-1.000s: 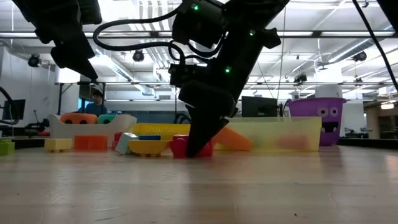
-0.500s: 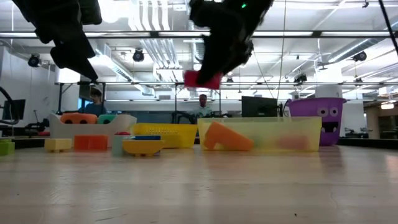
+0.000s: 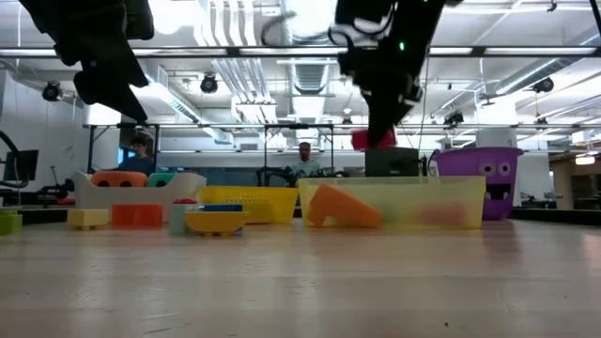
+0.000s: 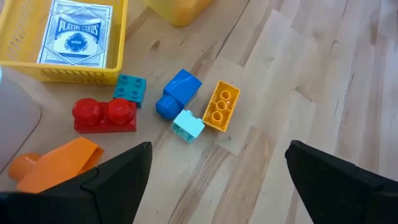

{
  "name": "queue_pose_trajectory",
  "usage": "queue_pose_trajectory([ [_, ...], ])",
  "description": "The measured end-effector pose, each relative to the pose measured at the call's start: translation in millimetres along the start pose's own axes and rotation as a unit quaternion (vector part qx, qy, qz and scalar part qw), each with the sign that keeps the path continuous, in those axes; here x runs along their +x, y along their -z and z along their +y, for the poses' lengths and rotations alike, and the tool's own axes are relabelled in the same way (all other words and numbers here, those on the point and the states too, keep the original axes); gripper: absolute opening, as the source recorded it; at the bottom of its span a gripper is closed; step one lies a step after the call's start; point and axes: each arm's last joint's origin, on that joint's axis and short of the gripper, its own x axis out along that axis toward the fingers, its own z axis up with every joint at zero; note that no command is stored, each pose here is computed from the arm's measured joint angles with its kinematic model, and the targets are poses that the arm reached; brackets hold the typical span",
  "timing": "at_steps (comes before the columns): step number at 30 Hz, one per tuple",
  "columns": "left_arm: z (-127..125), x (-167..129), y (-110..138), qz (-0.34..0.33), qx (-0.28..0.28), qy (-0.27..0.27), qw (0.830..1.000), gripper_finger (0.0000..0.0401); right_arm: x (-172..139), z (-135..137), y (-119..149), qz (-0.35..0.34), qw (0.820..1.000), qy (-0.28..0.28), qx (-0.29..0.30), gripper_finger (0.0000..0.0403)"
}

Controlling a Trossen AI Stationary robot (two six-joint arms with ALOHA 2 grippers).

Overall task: Pick & Place Toys
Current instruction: Put the red game piece into the yellow bin

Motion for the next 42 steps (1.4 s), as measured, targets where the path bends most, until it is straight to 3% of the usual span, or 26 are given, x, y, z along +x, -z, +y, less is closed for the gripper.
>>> queue_pose_trajectory([
  [5, 0.2, 0.1, 0.2, 0.0, -0.009, -0.001, 1.0, 0.0368, 19.3, -22.2, 5.9, 0.033, 0.999, 0.011, 0.011, 0.016],
  [12, 0.3, 0.3, 0.4, 0.001, -0.009, -0.001, 1.0, 0.0367, 50.7, -49.1, 6.6, 0.034, 0.997, -0.057, 0.046, 0.016],
  [23, 0.3, 0.4, 0.5, 0.001, -0.008, -0.001, 1.0, 0.0367, 84.3, -88.2, 33.4, 0.084, 0.99, -0.029, 0.111, 0.016],
  [33, 0.4, 0.4, 0.4, 0.001, -0.007, -0.001, 1.0, 0.0367, 96.1, -89.5, 53.1, 0.115, 0.984, -0.043, 0.129, 0.016],
  [42, 0.4, 0.4, 0.4, 0.001, -0.007, -0.001, 1.0, 0.0368, 97.6, -88.3, 52.7, 0.105, 0.983, -0.065, 0.132, 0.017],
])
